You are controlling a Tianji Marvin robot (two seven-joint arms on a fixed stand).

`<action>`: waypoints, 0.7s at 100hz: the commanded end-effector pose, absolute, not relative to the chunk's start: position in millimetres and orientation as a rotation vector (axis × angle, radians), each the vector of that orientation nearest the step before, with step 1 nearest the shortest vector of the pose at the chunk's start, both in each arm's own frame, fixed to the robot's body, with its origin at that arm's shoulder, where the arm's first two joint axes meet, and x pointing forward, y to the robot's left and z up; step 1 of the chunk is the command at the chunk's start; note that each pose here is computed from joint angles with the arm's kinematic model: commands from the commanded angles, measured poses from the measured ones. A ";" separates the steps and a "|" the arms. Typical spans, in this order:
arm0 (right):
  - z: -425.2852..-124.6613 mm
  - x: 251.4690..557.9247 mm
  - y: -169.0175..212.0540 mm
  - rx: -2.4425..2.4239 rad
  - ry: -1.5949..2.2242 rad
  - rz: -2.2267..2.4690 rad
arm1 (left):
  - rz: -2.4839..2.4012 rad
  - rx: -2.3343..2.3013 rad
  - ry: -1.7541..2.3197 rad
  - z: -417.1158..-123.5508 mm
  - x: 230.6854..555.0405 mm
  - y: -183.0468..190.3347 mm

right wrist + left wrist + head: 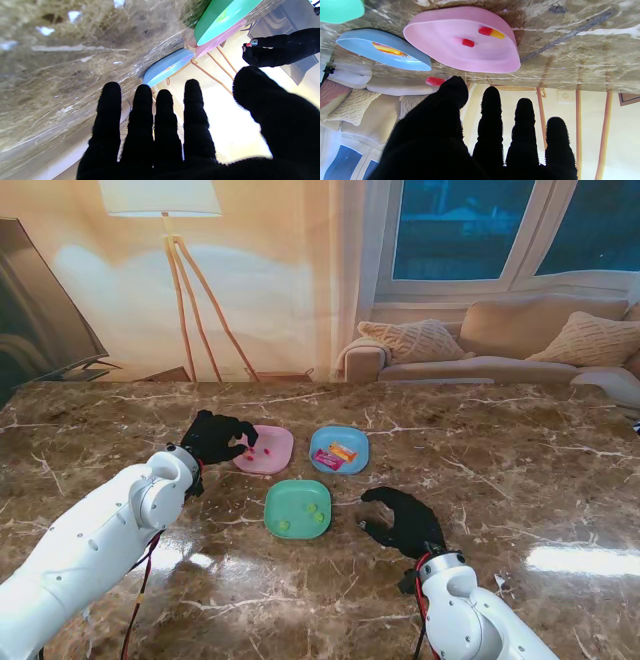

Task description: Portion candies into small dishes

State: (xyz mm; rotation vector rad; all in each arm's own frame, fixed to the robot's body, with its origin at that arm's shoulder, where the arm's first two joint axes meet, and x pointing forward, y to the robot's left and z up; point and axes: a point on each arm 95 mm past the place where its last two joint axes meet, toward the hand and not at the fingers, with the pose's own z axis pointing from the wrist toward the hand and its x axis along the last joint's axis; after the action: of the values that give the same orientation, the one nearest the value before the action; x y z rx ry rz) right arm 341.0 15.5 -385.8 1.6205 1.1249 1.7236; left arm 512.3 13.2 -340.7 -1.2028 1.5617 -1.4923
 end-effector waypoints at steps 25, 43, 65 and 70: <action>-391.2 337.5 14.1 1.656 1.140 1.705 | -1.475 -1.248 1.567 -355.2 530.0 5.5; -390.3 337.2 14.1 1.657 1.138 1.701 | -1.468 -1.245 1.569 -358.9 535.4 3.7; -389.6 336.9 14.2 1.656 1.138 1.701 | -1.476 -1.221 1.552 -359.4 538.3 2.6; -389.4 336.8 14.2 1.656 1.137 1.701 | -1.472 -1.217 1.557 -359.1 538.3 2.8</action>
State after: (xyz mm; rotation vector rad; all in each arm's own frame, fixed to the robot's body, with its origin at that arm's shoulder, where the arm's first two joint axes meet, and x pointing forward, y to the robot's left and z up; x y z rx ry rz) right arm 340.8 14.2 -384.6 1.6297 1.1250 1.7185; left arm 536.8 5.1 -361.5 -1.2272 1.5486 -1.4725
